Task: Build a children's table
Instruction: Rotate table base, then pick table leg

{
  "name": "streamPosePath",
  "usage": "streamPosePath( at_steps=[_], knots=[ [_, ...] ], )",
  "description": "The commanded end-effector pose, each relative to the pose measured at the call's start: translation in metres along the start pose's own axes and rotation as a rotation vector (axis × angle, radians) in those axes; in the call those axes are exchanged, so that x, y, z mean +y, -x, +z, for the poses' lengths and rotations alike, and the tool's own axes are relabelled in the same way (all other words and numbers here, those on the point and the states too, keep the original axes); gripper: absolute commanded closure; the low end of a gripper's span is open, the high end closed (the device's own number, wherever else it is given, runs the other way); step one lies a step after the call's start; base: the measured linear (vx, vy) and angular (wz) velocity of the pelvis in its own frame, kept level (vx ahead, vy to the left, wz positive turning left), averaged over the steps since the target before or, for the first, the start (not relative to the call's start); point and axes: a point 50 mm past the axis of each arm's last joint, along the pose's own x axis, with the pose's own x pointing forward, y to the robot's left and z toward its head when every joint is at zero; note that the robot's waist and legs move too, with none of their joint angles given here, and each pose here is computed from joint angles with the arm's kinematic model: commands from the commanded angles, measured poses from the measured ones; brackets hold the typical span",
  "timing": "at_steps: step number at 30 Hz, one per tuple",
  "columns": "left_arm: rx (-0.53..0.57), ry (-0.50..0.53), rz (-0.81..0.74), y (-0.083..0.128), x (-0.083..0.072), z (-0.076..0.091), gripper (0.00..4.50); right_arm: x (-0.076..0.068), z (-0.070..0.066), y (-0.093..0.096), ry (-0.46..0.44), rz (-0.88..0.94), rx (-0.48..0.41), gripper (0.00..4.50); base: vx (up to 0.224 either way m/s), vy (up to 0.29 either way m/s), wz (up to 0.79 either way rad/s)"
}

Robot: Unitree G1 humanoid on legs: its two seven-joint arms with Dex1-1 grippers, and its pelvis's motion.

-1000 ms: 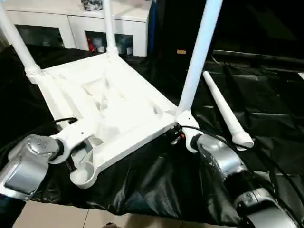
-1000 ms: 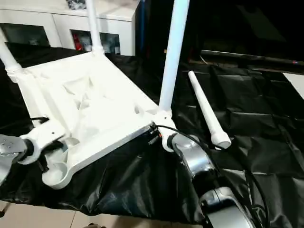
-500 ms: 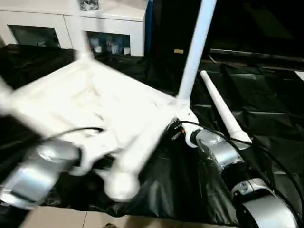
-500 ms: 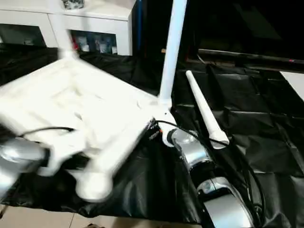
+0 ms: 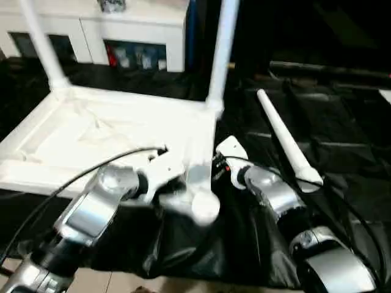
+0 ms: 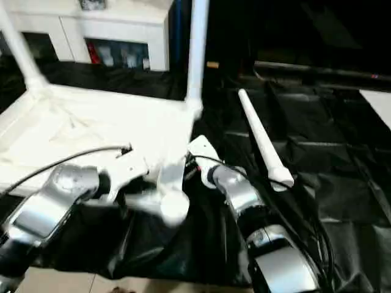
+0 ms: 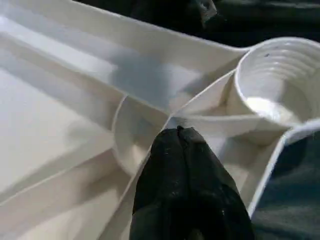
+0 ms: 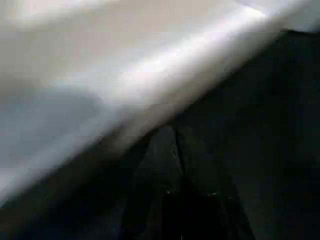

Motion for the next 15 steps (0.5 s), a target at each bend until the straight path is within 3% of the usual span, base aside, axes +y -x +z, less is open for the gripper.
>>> streamPosePath(
  at_steps=[1, 2, 4, 5, 6, 7, 8, 9, 15],
  knots=[
    [-0.036, -0.014, 0.045, 0.009, 0.006, 0.007, 4.5, -0.018, 0.006, 0.008, -0.017, -0.073, 0.006, 4.48, 0.0, 0.0, 0.0],
    [-0.036, -0.014, 0.045, 0.009, 0.006, 0.007, 4.5, -0.018, 0.006, 0.008, -0.017, -0.073, 0.006, 4.48, 0.0, 0.0, 0.0],
    [-0.065, 0.015, 0.102, 0.012, 0.011, 0.008, 4.09, -0.03, 0.011, 0.016, -0.096, -0.075, -0.021, 4.15, 0.0, 0.0, 0.0],
    [-0.091, 0.034, 0.136, 0.014, 0.014, 0.01, 4.09, -0.037, 0.014, 0.02, -0.126, -0.086, -0.034, 4.15, 0.0, 0.0, 0.0],
    [-0.143, 0.066, 0.178, 0.019, 0.019, 0.016, 4.06, -0.055, 0.018, 0.027, -0.155, -0.129, -0.031, 4.12, 0.0, 0.0, 0.0],
    [-0.143, 0.066, 0.178, 0.019, 0.019, 0.016, 3.97, -0.055, 0.018, 0.027, -0.155, -0.129, -0.031, 4.02, 0.0, 0.0, 0.0],
    [-0.235, 0.09, 0.211, 0.025, 0.023, 0.028, 3.84, -0.081, 0.023, 0.035, -0.177, -0.219, -0.012, 3.89, 0.0, 0.0, 0.0],
    [-0.235, 0.09, 0.211, 0.025, 0.023, 0.028, 3.84, -0.081, 0.023, 0.035, -0.177, -0.219, -0.012, 3.89, 0.0, 0.0, 0.0],
    [-0.351, 0.075, 0.157, 0.031, 0.018, 0.044, 3.32, -0.113, 0.024, 0.047, -0.191, -0.321, 0.104, 3.36, 0.0, 0.0, 0.0]
  ],
)
